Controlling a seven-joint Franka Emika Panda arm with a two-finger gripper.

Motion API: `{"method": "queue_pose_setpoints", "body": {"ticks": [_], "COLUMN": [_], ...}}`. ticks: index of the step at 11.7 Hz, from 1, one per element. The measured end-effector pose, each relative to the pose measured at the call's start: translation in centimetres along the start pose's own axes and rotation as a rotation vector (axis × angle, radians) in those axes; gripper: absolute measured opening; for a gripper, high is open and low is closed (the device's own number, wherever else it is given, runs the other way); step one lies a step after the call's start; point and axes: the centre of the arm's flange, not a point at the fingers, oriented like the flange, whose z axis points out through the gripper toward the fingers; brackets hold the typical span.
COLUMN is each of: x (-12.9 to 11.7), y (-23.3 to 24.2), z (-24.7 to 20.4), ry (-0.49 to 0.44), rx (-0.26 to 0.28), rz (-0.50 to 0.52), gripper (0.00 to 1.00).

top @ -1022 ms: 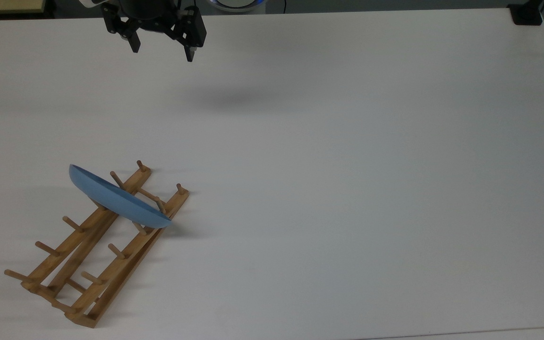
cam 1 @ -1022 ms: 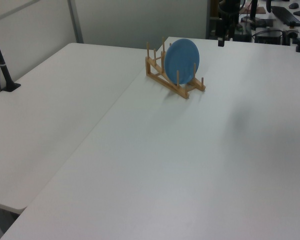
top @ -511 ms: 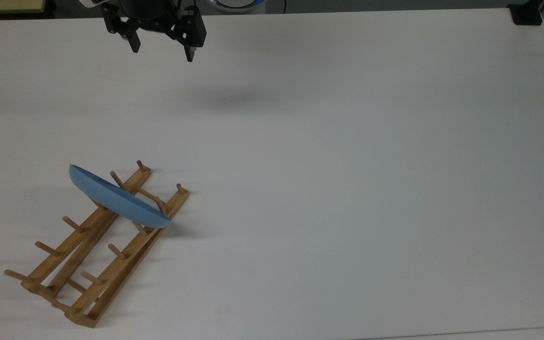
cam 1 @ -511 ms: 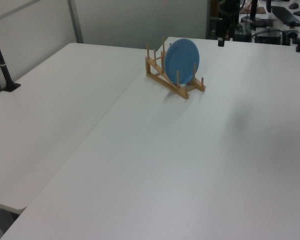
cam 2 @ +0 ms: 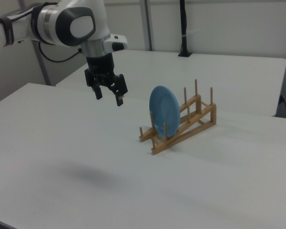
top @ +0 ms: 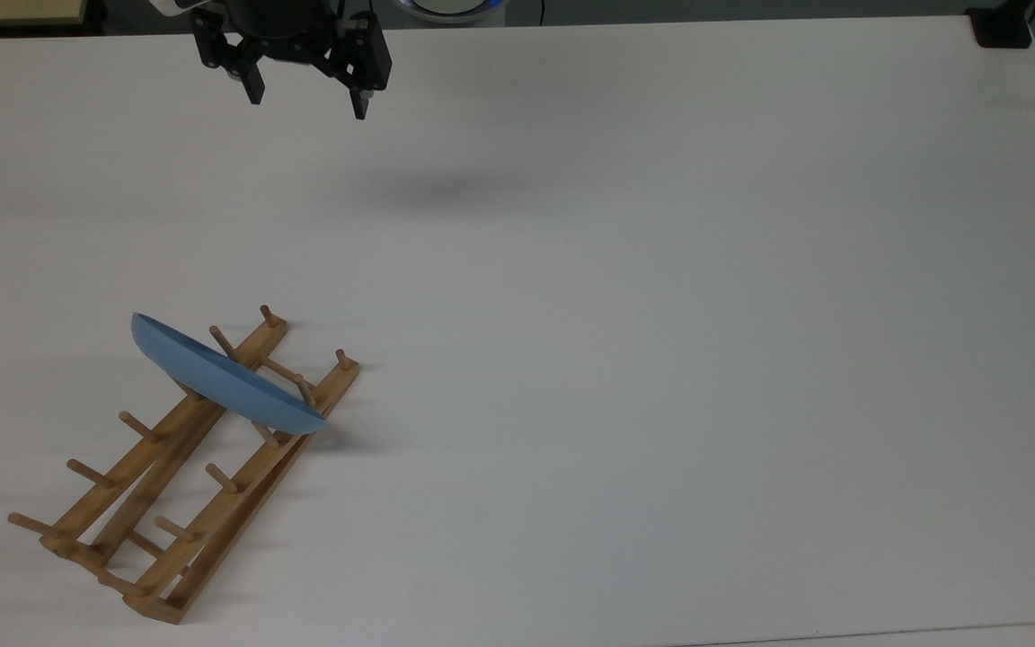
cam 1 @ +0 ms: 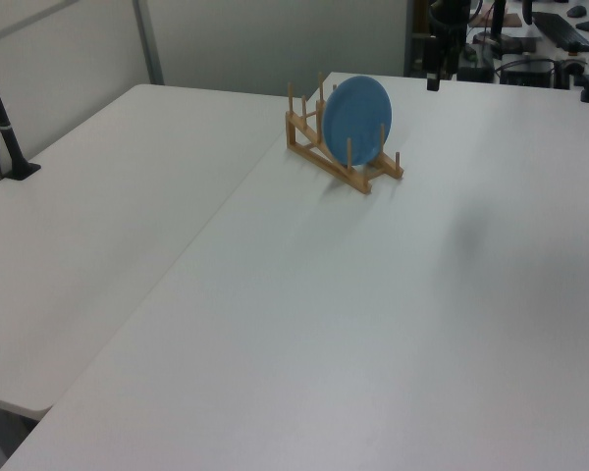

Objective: Pick plate from plate rack
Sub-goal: 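Move the open gripper down over the blue plate's rim in the rack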

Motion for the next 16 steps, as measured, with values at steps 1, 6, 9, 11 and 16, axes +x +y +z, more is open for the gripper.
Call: {"method": "queue_pose_setpoints", "body": {"ticks": [1, 6, 9, 11, 16], "x": [0.3, 2.6, 5.4, 7.2, 9.5], "y": [0.0, 0.1, 0.4, 1.4, 3.7], "z": [-0.1, -1.2, -0.1, 0.1, 2.4], "ry": [0.02, 0.215, 0.37, 0.491, 0.569], "rx": [-0.004, -0.03, -0.107, -0.149, -0.362], "rz": [-0.006, -0.045, -0.238, -0.308, -0.583], "gripper": [1.0, 1.0, 1.0, 1.0, 0.87]}}
